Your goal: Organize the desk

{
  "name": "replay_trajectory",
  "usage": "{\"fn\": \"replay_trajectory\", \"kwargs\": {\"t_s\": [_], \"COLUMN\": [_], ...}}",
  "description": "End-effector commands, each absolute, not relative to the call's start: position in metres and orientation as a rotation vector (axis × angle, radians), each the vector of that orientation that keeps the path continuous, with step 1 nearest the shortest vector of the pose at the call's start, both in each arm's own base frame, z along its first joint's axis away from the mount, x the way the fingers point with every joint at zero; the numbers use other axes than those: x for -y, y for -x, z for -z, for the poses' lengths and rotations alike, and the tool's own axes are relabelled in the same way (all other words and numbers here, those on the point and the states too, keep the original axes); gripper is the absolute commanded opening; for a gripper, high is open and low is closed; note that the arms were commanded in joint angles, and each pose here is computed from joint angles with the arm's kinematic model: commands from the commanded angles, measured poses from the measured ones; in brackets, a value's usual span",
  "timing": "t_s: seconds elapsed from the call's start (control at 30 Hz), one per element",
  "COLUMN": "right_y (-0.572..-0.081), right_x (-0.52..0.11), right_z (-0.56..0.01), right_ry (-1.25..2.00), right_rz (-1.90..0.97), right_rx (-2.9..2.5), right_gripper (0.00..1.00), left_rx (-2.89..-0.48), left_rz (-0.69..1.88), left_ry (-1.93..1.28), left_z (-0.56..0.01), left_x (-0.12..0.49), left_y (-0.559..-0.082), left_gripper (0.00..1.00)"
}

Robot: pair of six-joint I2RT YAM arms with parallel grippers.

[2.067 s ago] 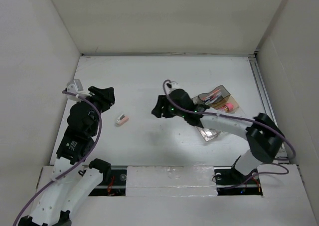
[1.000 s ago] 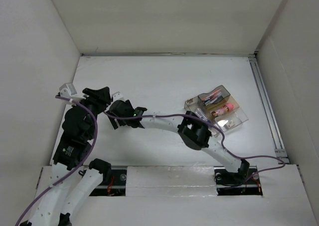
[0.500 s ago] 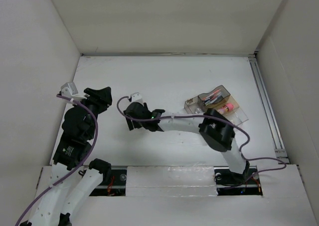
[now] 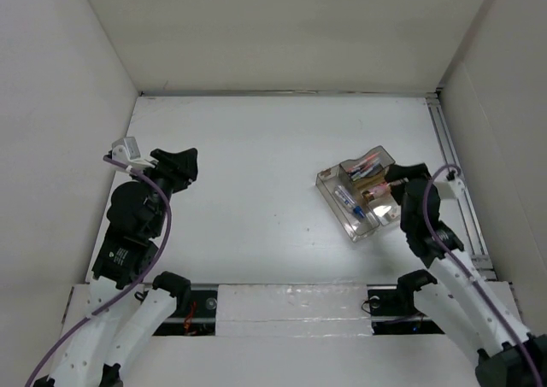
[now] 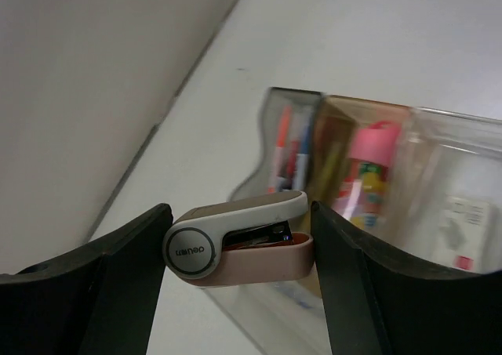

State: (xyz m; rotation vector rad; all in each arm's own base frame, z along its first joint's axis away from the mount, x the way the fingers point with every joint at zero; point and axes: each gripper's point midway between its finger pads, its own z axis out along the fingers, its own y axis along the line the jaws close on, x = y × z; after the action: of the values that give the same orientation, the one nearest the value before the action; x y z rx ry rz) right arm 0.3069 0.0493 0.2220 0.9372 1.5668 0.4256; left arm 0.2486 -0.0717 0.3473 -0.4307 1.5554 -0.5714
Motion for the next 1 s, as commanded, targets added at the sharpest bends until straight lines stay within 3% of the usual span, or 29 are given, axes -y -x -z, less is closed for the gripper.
{"fn": "replay_trajectory", "kwargs": {"t_s": [0.0,0.13,0.53,0.63,0.67,0.73,0.77,0.83,0.97], "right_y": [-0.282,-0.273,-0.287,-0.282,-0.282,-0.279,-0.279,-0.279,-0.279], "right_x": [-0.017,0.018,0.017,0.019,0.020,0.021,0.021,0.021,0.026], "right_z": [-0.174,-0.156,-0.118,-0.119,-0.123,-0.123,-0.122,-0.129,-0.152], "right_ry": [-1.079,-1.174,-1.212,-1.227,-1.223,-1.228,-1.231,-1.218,-1.176], "right_rz": [-0.400,-0.347,-0.358,-0.354,-0.362,-0.359,-0.360,-0.363,-0.331], "right_rx": [-1.578,-1.567,-1.693,-1.672,-1.655,-1.650,-1.648,-1.633,-1.624], "right_gripper": [0.49,0.50,0.55,0.63,0.71,0.77,0.88,0.95,1.00], "left_rx": [-1.522,-1.529,-1.532,-1.539,-1.540,-1.536,-1.536,-1.539,-1.543], "left_rz": [0.608,0.612,0.605,0.603,0.603,0.607,0.607,0.606,0.608], "left_ry": [0.382,0.374,0.368,0.367,0.365,0.362,0.362,0.363,0.353], "left_z": [-0.360,-0.358,-0.357,-0.356,-0.356,-0.356,-0.356,-0.356,-0.355], "left_x": [0.080,0.082,0.082,0.083,0.083,0.083,0.083,0.084,0.086], "left_y": [-0.252,-0.253,-0.252,-0.254,-0.254,-0.253,-0.253,-0.254,-0.255], "left_gripper": [0.44,0.44,0.44,0.44,0.44,0.44,0.44,0.44,0.45]}}
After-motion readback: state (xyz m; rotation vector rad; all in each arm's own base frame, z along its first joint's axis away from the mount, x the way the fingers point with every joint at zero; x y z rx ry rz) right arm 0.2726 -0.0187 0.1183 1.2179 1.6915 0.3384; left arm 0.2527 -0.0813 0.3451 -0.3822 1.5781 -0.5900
